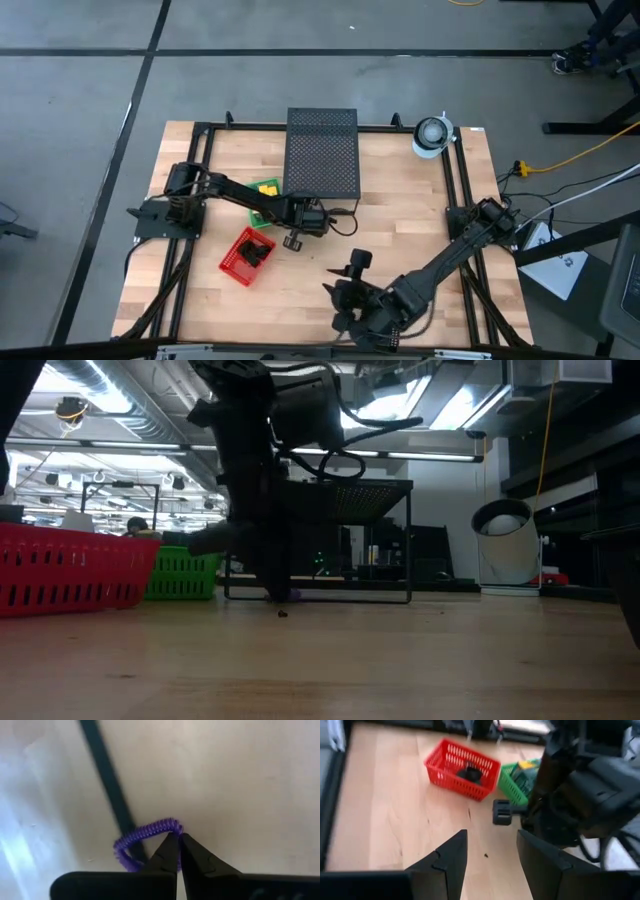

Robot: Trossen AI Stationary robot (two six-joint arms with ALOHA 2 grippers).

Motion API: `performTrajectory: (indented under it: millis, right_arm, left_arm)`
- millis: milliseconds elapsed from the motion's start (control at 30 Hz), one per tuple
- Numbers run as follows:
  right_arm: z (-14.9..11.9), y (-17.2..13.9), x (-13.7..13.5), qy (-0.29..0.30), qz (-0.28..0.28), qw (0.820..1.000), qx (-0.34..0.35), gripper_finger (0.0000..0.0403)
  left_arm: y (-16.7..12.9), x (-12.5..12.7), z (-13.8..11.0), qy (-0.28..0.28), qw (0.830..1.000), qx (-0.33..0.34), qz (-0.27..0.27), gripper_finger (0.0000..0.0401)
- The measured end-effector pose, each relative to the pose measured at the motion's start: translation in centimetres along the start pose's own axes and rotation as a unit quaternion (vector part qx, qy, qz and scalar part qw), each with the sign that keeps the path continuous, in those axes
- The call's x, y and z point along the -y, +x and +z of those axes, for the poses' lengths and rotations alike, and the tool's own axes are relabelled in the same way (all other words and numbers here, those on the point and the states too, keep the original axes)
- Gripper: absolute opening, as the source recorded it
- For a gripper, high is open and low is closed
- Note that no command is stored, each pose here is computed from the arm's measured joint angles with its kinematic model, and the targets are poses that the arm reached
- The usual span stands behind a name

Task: Pick & Place Office Desk Supplies
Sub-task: Put the purple spring keychain into the black bin

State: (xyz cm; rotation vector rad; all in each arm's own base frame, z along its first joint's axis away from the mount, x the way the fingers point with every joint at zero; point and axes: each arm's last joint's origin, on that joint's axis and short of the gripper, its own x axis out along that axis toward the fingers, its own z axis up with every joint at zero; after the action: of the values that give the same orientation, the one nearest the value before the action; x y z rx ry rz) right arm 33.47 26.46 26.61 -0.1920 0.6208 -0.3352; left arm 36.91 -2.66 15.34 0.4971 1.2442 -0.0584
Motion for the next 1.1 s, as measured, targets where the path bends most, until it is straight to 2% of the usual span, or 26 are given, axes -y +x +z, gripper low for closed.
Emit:
performTrajectory:
  millis: [200, 400, 533, 700, 800, 900, 1100]
  right_arm:
    - [0.5, -4.6, -0.2, 0.027, -0.032, 0.995, 0.085, 0.0171]
    - [-0.6, -9.2, -1.1, 0.039, -0.091, 0.979, 0.178, 0.0171]
    - [-1.6, -10.7, -1.2, 0.066, -0.111, 0.968, 0.217, 0.0171]
    - [-2.2, -11.0, -1.0, 0.086, -0.105, 0.966, 0.219, 0.0171]
    - [-2.3, -11.0, -0.9, 0.083, -0.106, 0.967, 0.218, 0.0171]
    - [-2.3, -11.0, -1.0, 0.083, -0.105, 0.967, 0.219, 0.0171]
    - [-2.3, -10.9, -0.9, 0.087, -0.106, 0.966, 0.218, 0.0171]
  left_arm:
    - [-3.4, 1.2, 1.3, 0.009, 0.997, 0.071, -0.043, 0.0002]
    - [-6.8, 3.1, 2.9, 0.036, 0.983, 0.17, -0.052, 0.0002]
    - [-8.5, 4.8, 4.7, 0.067, 0.96, 0.268, -0.052, 0.0002]
    - [-10.4, 6.3, 6.6, 0.108, 0.92, 0.377, -0.018, 0.0002]
    - [-11.4, 7.0, 7.4, 0.121, 0.895, 0.429, -0.028, 0.0002]
    - [-12.2, 7.7, 8.2, 0.13, 0.873, 0.468, -0.045, 0.0002]
    - [-10.9, 8.9, 9.8, 0.157, 0.853, 0.491, -0.075, 0.0002]
